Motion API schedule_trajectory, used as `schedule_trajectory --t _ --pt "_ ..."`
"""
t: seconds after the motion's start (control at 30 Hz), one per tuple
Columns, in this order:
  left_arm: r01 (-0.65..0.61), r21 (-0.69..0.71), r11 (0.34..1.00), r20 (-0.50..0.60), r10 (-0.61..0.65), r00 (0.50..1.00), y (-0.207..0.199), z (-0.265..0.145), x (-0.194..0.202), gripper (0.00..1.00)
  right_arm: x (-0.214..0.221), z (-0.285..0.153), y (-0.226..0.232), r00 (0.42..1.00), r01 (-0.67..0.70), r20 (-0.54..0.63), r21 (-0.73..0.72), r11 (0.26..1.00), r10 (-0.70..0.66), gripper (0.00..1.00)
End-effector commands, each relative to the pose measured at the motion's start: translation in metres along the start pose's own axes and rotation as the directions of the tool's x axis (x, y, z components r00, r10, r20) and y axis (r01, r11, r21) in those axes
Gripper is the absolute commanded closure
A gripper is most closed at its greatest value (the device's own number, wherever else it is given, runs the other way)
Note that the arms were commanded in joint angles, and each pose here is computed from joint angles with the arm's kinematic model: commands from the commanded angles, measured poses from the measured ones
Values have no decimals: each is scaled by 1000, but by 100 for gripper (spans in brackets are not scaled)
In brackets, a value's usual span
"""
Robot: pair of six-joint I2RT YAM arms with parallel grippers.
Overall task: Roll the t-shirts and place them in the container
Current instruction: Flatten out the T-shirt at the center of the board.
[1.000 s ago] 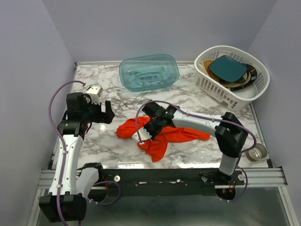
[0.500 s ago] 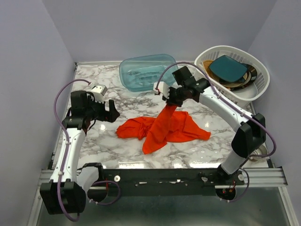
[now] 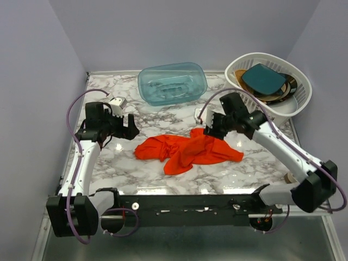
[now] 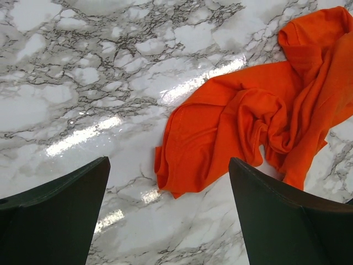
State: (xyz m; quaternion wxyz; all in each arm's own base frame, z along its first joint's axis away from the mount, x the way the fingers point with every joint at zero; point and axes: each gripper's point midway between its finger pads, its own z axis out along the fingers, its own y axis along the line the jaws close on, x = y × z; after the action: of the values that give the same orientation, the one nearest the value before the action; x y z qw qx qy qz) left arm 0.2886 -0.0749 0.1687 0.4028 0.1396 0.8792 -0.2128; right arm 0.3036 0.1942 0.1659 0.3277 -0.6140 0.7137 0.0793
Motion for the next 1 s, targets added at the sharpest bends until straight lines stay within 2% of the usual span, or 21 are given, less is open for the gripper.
schedule_trajectory --t 0.0,0.13,0.3,0.5,0.57,0.6,0.67,0.97 --pt "-66 0 998 42 66 997 -2 -5 -15 3 -2 4 105 905 418 179 -222 881 -385 42" --pt "-92 -23 996 40 93 995 1 -8 -14 3 -3 20 160 771 630 310 -243 737 -557 45" --pt "-115 -49 992 37 117 992 4 -11 -10 2 -12 44 177 582 802 427 -159 576 -692 48" --pt "-118 -66 991 24 120 993 7 -12 -4 2 -19 69 187 456 880 497 -130 456 -738 50" --pt "-119 -69 990 25 121 992 7 -14 -4 2 -19 77 189 440 890 505 -138 434 -743 52" --pt "-118 -70 991 23 120 992 8 -14 -3 2 -19 80 190 403 909 513 -129 397 -757 52" --pt "-111 -77 991 20 113 993 9 -16 -2 2 -16 87 190 390 916 513 -131 379 -765 53" --pt "-85 -103 991 27 88 996 17 -20 3 2 -5 101 190 381 924 498 -174 341 -779 55"
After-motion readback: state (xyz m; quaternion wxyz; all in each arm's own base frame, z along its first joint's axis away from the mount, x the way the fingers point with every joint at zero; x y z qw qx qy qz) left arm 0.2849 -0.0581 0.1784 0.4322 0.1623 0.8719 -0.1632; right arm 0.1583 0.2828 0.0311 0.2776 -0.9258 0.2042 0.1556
